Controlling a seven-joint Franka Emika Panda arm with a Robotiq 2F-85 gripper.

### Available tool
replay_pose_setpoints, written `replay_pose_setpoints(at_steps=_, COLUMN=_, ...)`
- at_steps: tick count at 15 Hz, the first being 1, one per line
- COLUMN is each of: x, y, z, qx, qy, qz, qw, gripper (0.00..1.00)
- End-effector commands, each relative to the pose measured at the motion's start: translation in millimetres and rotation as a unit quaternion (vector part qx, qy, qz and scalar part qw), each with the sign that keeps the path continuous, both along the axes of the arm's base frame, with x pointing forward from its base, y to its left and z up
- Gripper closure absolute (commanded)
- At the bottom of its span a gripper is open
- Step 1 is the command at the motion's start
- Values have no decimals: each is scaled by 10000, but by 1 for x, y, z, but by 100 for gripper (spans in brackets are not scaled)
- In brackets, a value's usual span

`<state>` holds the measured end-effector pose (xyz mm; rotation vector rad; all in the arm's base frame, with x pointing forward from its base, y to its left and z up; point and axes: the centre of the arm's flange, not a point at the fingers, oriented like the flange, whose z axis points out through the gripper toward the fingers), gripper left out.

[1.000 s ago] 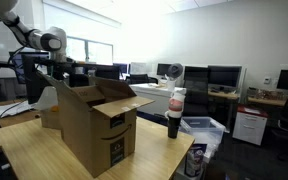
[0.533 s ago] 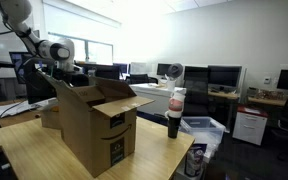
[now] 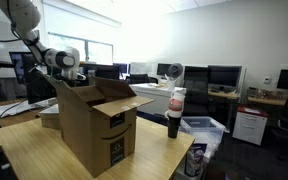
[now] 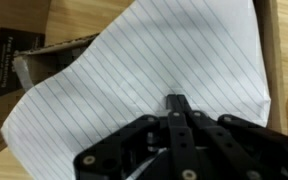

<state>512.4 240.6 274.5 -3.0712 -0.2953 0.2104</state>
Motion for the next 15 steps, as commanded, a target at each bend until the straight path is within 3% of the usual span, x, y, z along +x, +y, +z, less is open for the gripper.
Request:
replay_pose_setpoints(at_steps=1, x=-6, y=-6, z=-22, qx=-234, qy=250, qz=-234, qw=9991, gripper=97)
replay_pose_setpoints(at_steps=6, x=-16, y=-7, z=-52, qx=-321, qy=587, qz=-448, qw=9968, gripper=97)
replay_pose_setpoints(at_steps=15, x=-34, y=16, z=-69, qx=-442, qy=791, qz=-294, qw=9955, gripper=97)
